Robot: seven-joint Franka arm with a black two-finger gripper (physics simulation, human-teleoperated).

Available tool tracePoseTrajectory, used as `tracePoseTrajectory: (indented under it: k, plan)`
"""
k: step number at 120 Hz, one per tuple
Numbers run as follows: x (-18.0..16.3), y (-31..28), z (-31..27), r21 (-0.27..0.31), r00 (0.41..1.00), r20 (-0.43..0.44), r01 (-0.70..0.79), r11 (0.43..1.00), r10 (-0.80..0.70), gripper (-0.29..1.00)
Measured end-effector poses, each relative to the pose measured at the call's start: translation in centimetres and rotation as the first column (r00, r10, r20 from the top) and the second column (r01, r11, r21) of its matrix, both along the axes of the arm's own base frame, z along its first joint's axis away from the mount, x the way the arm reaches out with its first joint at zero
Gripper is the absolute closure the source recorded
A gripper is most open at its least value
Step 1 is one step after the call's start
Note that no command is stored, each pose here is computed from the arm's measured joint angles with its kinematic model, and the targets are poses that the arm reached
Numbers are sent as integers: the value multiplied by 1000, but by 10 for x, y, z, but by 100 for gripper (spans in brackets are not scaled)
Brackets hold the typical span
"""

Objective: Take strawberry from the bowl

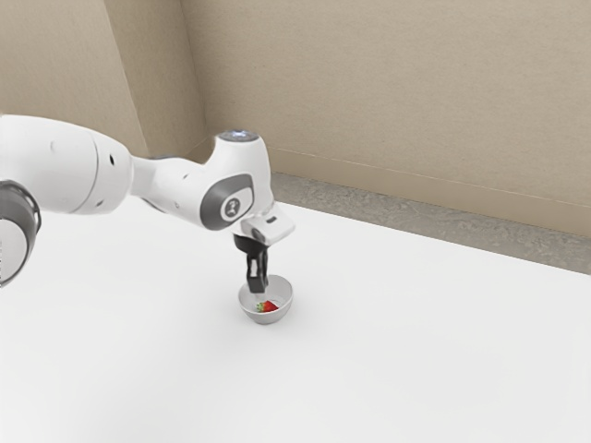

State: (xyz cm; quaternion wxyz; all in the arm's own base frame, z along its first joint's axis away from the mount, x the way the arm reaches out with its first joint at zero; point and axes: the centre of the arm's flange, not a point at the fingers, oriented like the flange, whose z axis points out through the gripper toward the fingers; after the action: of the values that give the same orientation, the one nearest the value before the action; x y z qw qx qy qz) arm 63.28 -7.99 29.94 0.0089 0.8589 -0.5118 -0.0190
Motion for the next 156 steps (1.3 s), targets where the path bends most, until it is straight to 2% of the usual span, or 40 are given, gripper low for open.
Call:
tracePoseTrajectory:
  k: [100, 116, 132, 156]
  plan:
    - [6, -7, -52, -28, 998, -51, 26, 999, -27, 44]
    - [6, -7, -52, -29, 998, -48, 26, 999, -27, 54]
    - [8, -9, -29, -28, 1000, -10, 29, 999, -30, 64]
    - [-2, -35, 52, -22, 995, 69, 71, 997, -69, 71]
